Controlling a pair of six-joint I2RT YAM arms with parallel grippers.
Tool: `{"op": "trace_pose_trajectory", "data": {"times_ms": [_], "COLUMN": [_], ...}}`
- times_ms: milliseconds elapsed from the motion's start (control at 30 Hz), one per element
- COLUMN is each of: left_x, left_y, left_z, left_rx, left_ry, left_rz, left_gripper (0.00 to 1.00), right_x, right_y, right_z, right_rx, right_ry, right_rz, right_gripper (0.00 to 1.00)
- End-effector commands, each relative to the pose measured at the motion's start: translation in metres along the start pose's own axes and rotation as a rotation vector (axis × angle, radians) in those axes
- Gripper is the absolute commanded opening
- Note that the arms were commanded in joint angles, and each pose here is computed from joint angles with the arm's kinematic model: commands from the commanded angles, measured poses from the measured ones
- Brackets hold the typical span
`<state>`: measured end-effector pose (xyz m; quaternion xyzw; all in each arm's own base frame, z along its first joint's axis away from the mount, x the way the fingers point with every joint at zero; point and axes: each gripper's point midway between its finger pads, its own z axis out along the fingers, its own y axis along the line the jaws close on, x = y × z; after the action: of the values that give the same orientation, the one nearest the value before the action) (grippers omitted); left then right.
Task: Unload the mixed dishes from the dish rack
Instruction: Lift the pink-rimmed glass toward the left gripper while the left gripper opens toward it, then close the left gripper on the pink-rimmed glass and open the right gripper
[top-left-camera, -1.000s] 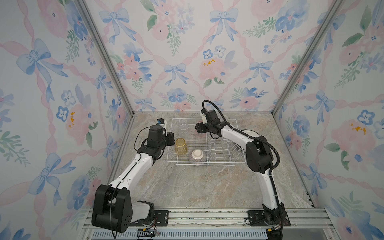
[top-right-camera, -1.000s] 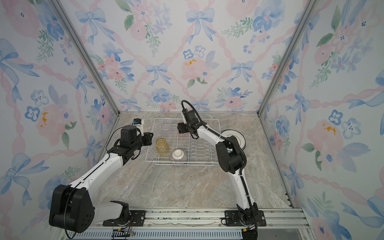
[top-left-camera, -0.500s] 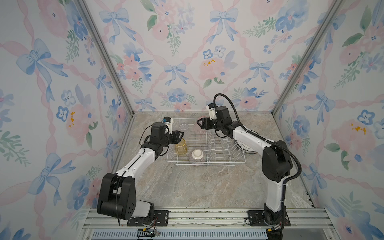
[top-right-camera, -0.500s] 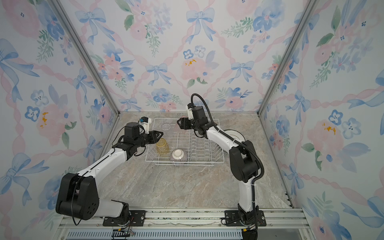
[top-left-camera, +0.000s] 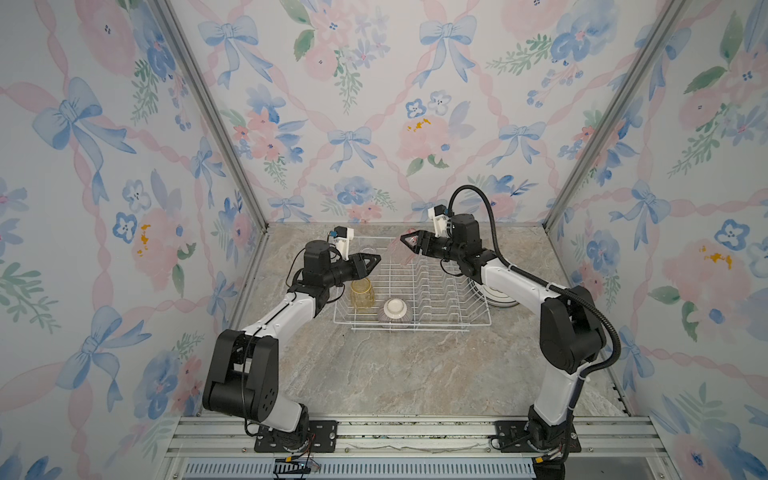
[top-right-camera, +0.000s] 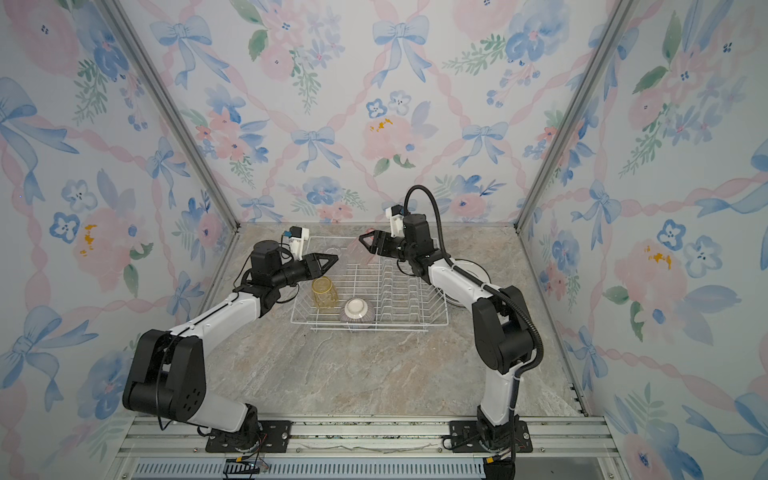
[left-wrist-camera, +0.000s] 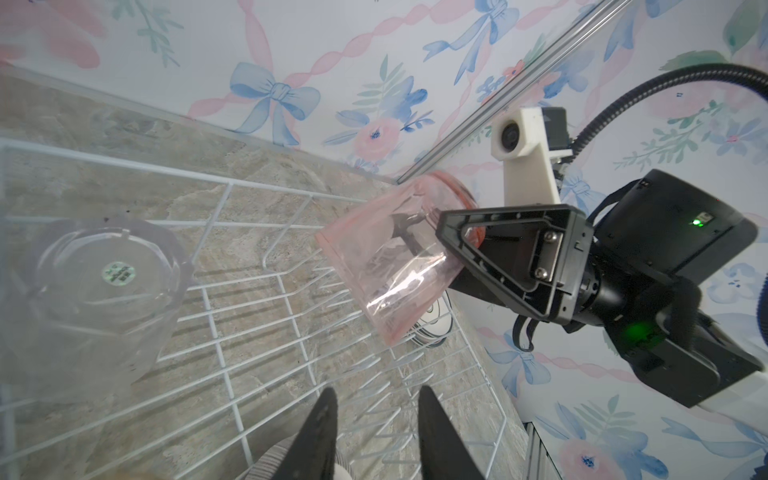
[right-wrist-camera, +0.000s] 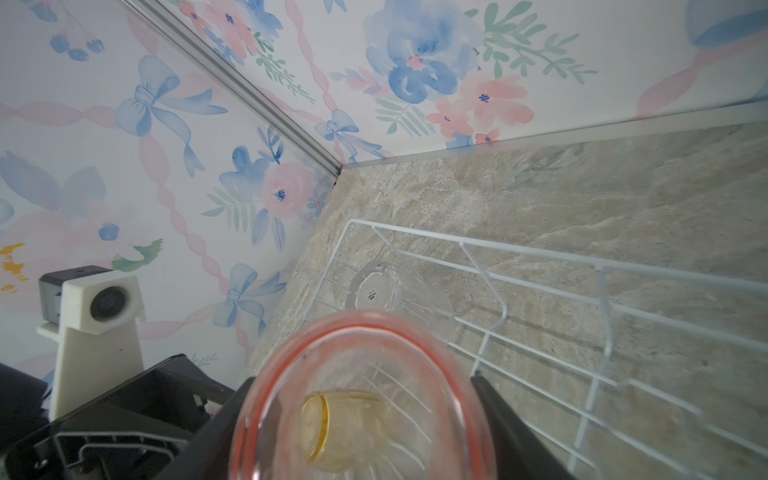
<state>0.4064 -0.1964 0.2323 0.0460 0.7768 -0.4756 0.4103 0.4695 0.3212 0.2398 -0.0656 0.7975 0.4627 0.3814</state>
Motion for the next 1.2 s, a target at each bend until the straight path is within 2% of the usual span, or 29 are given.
{"op": "trace_pose_trajectory", "data": {"times_ms": [0, 300, 667, 1167], "left_x": [0.004, 0.006, -0.003, 0.0], "left_y": [-0.009, -0.012, -0.031, -0.028], "left_z": [0.007, 0.018, 0.014, 0.021], "left_rx": [0.087, 0.157, 0.261, 0.3], "left_ry": [0.006, -0.007, -0.058, -0.064], "left_rz": [-0.021, -0.063, -0.07, -0.104], "left_gripper": [0.35, 0.36, 0.36, 0.37], "right_x": [-0.019, -0.017, -0.011, -0.001], "right_y": [0.035, 0.041, 0.032, 0.048], "right_z": [-0.013, -0.007, 0.002, 0.012], "right_rx": [-0.142, -0.217, -0.208, -0.254], "right_ry": [-0.061, -0.062, -0.051, -0.019], "right_rz": [0.038, 0.096, 0.118, 0.128], "right_gripper": [0.29, 0.28, 0.26, 0.25]}}
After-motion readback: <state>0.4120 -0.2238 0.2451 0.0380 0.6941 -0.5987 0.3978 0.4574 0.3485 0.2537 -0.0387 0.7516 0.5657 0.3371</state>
